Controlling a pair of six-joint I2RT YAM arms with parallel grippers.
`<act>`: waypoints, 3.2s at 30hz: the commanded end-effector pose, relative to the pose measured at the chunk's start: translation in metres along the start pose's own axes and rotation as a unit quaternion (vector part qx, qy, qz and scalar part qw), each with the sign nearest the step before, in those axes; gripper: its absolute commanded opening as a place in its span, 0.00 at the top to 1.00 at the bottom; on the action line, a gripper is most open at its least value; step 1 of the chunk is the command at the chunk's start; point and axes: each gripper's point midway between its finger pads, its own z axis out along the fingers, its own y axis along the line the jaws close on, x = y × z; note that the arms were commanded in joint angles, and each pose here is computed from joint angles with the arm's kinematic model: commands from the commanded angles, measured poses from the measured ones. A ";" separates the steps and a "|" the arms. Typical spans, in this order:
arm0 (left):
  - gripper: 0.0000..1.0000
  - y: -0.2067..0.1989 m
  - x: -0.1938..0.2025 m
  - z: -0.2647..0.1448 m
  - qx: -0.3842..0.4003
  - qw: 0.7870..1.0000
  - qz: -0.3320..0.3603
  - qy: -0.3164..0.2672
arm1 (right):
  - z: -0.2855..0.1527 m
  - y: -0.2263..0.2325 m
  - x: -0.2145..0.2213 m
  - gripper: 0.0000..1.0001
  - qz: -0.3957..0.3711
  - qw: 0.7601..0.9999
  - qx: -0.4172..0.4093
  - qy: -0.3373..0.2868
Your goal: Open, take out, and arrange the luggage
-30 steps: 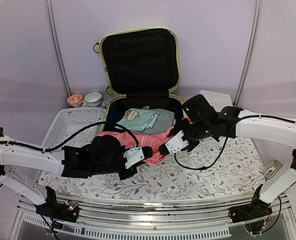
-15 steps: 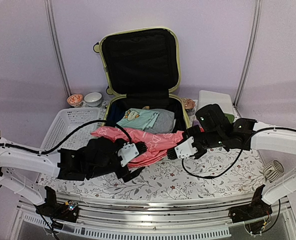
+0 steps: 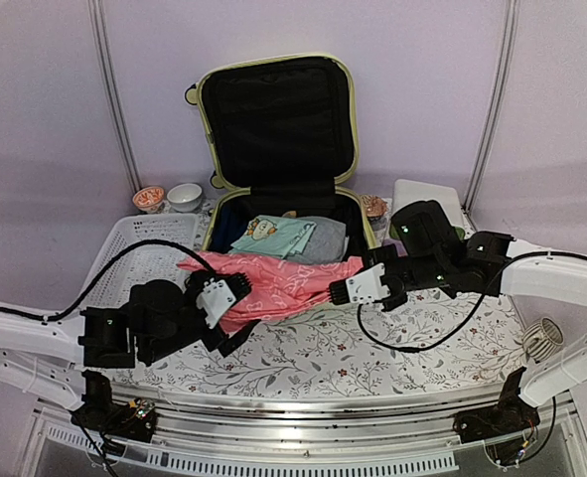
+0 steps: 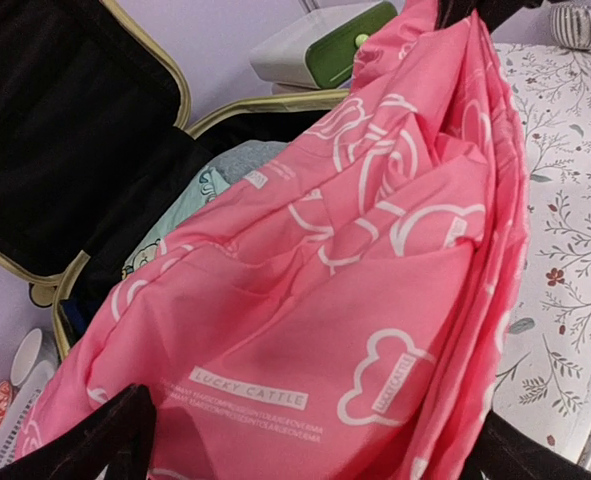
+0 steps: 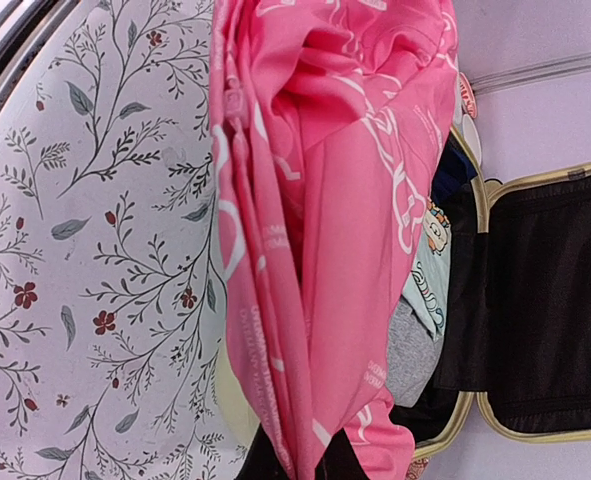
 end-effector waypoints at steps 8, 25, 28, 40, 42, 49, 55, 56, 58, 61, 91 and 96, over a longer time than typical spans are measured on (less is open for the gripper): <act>0.02 0.028 0.021 0.008 -0.087 0.995 0.040 0.031 | -0.015 -0.028 -0.028 0.98 0.045 0.997 0.016 -0.060; 0.02 0.048 -0.015 0.041 -0.086 0.980 0.179 0.014 | -0.018 -0.024 -0.023 0.98 0.065 0.995 0.001 -0.070; 0.16 0.051 -0.019 0.047 -0.047 0.981 0.188 0.020 | -0.017 -0.022 -0.020 0.98 0.068 0.995 -0.001 -0.068; 1.00 0.063 -0.053 0.021 0.027 0.980 0.191 0.053 | -0.019 -0.040 -0.008 0.98 0.106 0.992 0.018 -0.059; 1.00 0.077 -0.062 0.015 -0.003 0.980 0.195 0.047 | -0.019 -0.051 -0.008 0.98 0.112 0.991 0.036 -0.057; 1.00 0.147 -0.097 0.016 -0.128 0.969 0.212 0.012 | -0.023 -0.136 0.013 0.98 0.149 0.977 0.150 -0.017; 1.00 0.194 -0.130 0.030 -0.187 0.956 0.224 -0.009 | -0.054 -0.214 0.020 0.98 0.145 0.946 0.290 0.019; 1.00 0.198 -0.139 0.031 -0.188 0.955 0.227 -0.013 | -0.063 -0.224 0.017 0.98 0.142 0.941 0.308 0.018; 1.00 0.205 -0.156 0.028 -0.195 0.953 0.231 -0.020 | -0.078 -0.235 0.013 0.98 0.136 0.935 0.328 0.013; 1.00 0.213 -0.176 0.017 -0.200 0.951 0.231 -0.034 | -0.093 -0.235 0.006 0.98 0.115 0.935 0.334 0.007; 1.00 0.192 -0.144 0.045 -0.153 0.963 0.223 -0.021 | -0.070 -0.223 0.024 0.98 0.104 0.934 0.341 0.021; 1.00 0.136 -0.061 0.074 -0.079 0.980 0.179 0.045 | -0.006 -0.130 0.054 0.98 0.110 0.969 0.214 0.047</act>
